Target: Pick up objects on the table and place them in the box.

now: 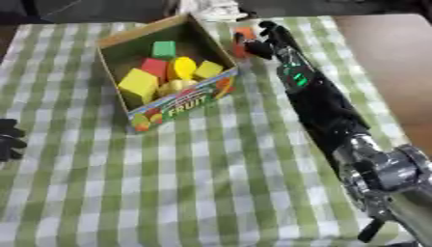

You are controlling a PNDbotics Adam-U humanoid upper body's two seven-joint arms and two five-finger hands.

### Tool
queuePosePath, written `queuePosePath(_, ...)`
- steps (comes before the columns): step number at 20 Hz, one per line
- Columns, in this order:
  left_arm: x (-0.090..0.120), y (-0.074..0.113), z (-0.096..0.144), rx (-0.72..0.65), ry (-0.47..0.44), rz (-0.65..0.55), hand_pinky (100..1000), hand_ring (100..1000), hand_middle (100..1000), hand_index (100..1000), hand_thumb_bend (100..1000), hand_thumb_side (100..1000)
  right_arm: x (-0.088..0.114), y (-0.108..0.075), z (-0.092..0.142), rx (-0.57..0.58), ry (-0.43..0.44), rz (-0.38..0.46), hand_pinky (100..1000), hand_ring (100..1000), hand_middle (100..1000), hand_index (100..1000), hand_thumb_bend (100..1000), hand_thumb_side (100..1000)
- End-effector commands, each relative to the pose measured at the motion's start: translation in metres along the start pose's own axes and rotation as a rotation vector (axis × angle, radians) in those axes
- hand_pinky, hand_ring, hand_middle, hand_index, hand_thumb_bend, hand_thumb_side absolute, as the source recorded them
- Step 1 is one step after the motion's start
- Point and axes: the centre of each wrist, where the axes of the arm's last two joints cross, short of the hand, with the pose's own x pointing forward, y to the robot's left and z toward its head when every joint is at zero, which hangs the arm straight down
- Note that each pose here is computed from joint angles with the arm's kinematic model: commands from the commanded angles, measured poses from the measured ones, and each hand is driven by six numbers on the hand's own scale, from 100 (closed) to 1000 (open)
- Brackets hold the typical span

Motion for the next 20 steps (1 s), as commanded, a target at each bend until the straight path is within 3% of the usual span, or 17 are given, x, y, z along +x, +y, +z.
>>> queuePosePath(1, 0.009, 0.003, -0.003, -0.001, -0.033, -0.016, 634, 680, 672, 831, 216, 563, 0.021, -0.011, -0.005, -0.014, -0.067, 0.037, 742, 815, 813, 938, 430, 586)
queuePosePath(9, 0.009, 0.003, -0.004, -0.007, -0.037, -0.013, 634, 680, 673, 831, 214, 564, 0.031, 0.003, -0.006, 0.02, -0.079, 0.112, 743, 811, 811, 940, 405, 556)
queuePosePath(13, 0.01, 0.003, -0.005, -0.01, -0.04, -0.012, 635, 680, 673, 831, 212, 565, 0.032, 0.011, -0.006, 0.011, -0.063, 0.181, 715, 769, 750, 886, 396, 362)
queuePosePath(17, 0.01, 0.003, -0.005, -0.008, -0.04, -0.011, 634, 680, 673, 831, 211, 566, 0.026, 0.015, -0.004, -0.072, 0.0, 0.243, 663, 680, 611, 766, 306, 143)
queuePosePath(20, 0.01, 0.003, -0.005, -0.008, -0.039, -0.011, 634, 680, 674, 831, 210, 566, 0.018, 0.017, -0.003, -0.134, 0.064, 0.256, 636, 635, 550, 701, 233, 100)
